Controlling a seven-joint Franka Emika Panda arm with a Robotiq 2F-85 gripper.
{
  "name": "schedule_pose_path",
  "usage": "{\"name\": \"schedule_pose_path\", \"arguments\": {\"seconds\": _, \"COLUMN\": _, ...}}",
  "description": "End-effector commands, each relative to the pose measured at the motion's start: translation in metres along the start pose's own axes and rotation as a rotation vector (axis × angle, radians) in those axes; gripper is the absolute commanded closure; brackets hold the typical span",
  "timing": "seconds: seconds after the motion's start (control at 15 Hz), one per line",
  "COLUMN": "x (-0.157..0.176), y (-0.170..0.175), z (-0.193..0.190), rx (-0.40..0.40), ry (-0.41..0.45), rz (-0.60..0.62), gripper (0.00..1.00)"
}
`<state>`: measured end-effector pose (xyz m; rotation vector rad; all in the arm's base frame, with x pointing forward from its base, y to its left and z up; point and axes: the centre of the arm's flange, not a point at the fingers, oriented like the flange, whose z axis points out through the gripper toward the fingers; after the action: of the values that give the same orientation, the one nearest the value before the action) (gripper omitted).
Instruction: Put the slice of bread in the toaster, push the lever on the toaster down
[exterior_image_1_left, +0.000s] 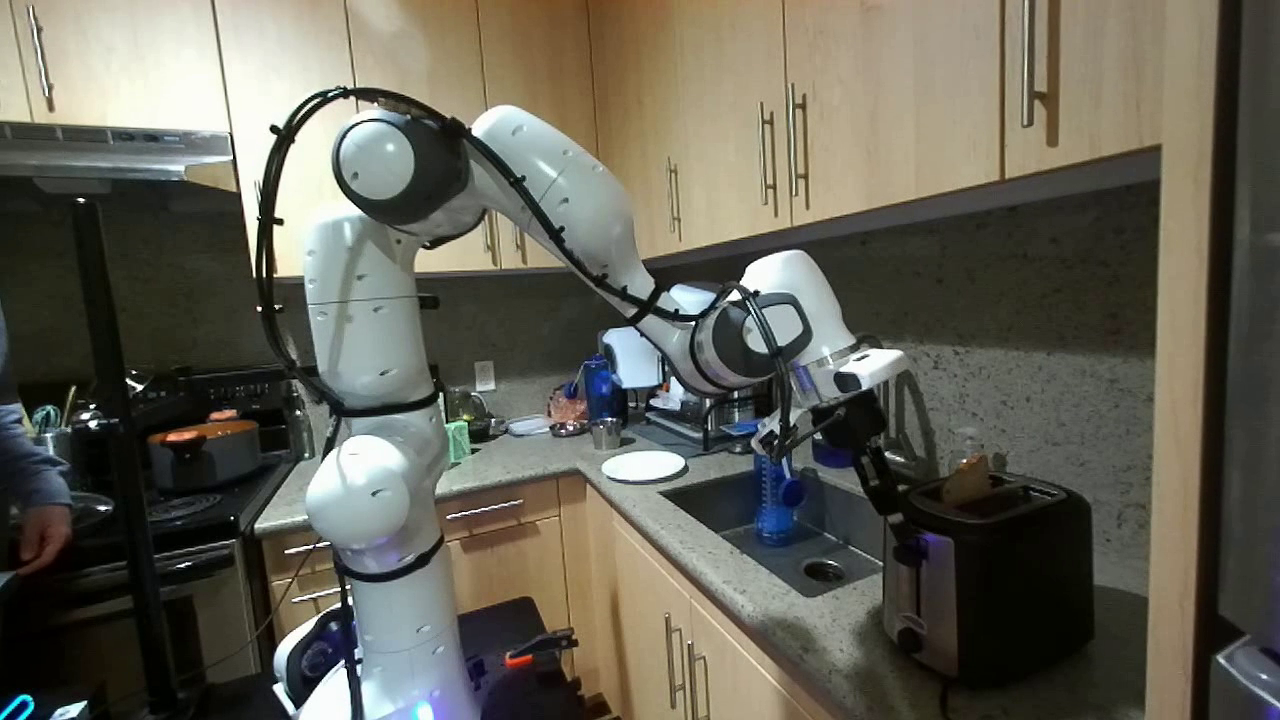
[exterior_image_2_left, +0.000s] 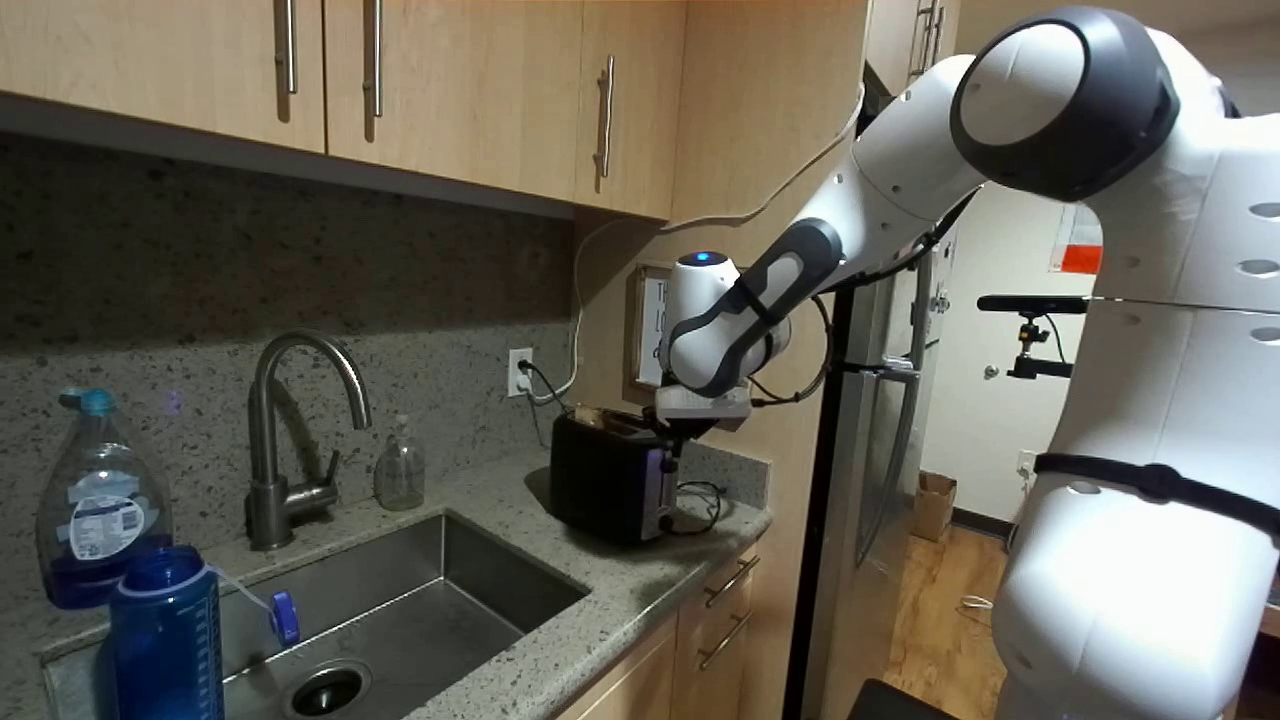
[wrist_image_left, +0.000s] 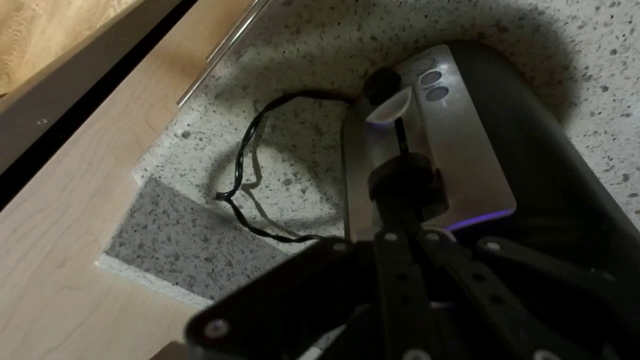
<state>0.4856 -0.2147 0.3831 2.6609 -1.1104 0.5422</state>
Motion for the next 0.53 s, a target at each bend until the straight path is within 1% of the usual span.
{"name": "schedule_pose_path", "arguments": {"seconds": 0.0, "x": -0.027, "y": -0.005, "z": 0.035, "rx": 0.002, "ry": 0.024, "rz": 0.031, "gripper": 1.00}}
{"name": "schedule_pose_path", "arguments": {"seconds": 0.07, "x": -0.028, "y": -0.008, "z": 0.044, "rx": 0.005, "ry": 0.021, "rz": 0.036, "gripper": 1.00}}
{"name": "schedule_pose_path", "arguments": {"seconds": 0.27, "x": -0.046, "y": -0.015, "z": 0.076, "rx": 0.017, "ry": -0.007, "rz": 0.053, "gripper": 1.00}}
{"name": "schedule_pose_path", "arguments": {"seconds": 0.47, "x": -0.052, "y": -0.012, "z": 0.097, "rx": 0.021, "ry": -0.027, "rz": 0.071, "gripper": 1.00}}
